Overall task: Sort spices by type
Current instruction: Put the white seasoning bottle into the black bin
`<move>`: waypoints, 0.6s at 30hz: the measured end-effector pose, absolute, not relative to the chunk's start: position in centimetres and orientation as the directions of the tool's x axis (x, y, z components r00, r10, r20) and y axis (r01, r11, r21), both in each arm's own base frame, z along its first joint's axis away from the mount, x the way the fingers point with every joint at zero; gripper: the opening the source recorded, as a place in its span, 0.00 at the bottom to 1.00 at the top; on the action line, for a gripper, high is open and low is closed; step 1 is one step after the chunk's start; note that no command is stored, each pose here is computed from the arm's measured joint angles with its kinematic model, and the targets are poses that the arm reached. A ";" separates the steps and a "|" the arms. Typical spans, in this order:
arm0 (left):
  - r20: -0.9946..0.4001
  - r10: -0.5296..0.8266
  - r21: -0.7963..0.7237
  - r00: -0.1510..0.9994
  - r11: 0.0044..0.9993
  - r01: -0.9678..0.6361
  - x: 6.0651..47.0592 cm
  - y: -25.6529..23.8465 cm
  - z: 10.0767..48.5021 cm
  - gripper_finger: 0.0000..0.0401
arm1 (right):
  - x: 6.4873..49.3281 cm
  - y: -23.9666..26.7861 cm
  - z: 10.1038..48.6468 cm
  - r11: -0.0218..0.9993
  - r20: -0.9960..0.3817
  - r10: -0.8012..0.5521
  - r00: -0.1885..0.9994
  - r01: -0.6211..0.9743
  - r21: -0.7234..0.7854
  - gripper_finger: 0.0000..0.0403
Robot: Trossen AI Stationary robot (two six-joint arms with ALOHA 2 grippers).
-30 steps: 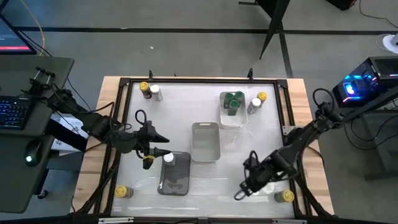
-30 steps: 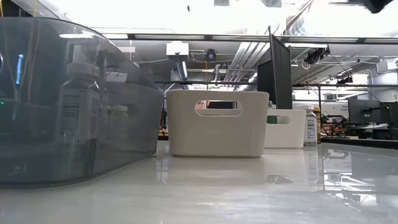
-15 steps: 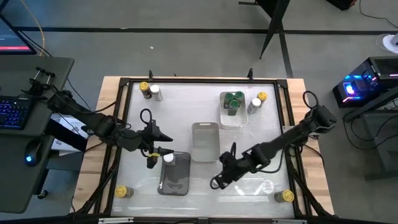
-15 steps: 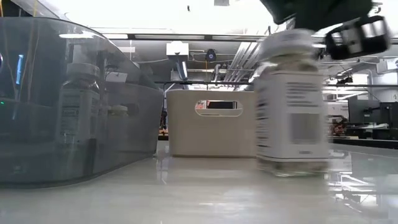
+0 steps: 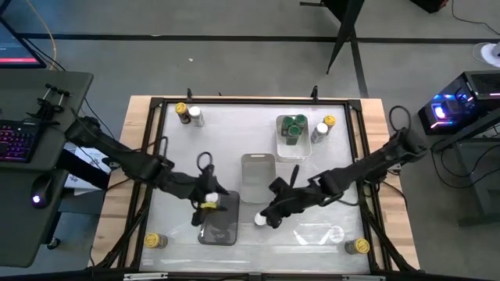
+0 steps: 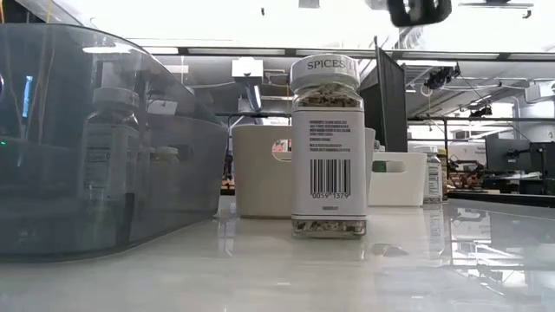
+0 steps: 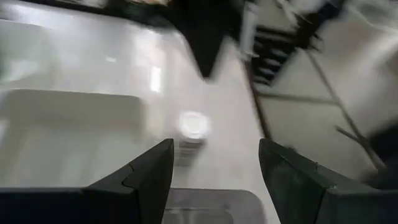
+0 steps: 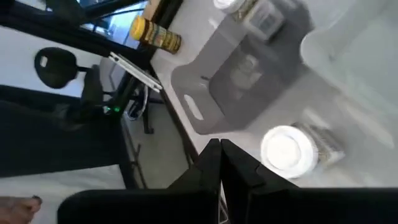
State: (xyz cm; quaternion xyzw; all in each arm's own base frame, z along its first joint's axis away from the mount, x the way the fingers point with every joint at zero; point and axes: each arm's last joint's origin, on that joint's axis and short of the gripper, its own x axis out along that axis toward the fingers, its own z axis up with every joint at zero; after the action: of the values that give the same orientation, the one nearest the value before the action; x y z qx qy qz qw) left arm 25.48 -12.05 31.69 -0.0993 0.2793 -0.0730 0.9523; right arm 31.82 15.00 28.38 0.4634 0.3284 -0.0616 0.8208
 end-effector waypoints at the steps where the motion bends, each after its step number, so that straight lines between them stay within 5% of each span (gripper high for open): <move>1: -0.524 -0.228 -0.241 0.821 0.964 0.114 26.0 -12.0 31.6 0.56 | 31.4 14.8 28.9 0.572 -0.607 0.186 0.773 0.417 0.706 0.00; 10: -0.648 -0.261 -0.070 0.716 0.956 0.285 32.8 -12.7 31.4 0.56 | 26.8 13.7 32.9 0.623 -0.625 -0.009 0.780 0.494 0.607 0.00; 18: -0.736 -0.304 -0.085 0.605 0.928 0.362 36.0 -15.2 29.0 0.56 | 23.3 13.5 33.6 0.612 -0.666 -0.118 0.736 0.582 0.535 0.00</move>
State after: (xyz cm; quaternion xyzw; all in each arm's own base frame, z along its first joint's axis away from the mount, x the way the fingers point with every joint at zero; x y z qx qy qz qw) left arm 35.99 -15.18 28.99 0.0363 0.4035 -0.1859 0.8952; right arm 23.33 13.51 33.60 0.3892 0.2984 -0.2069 0.8466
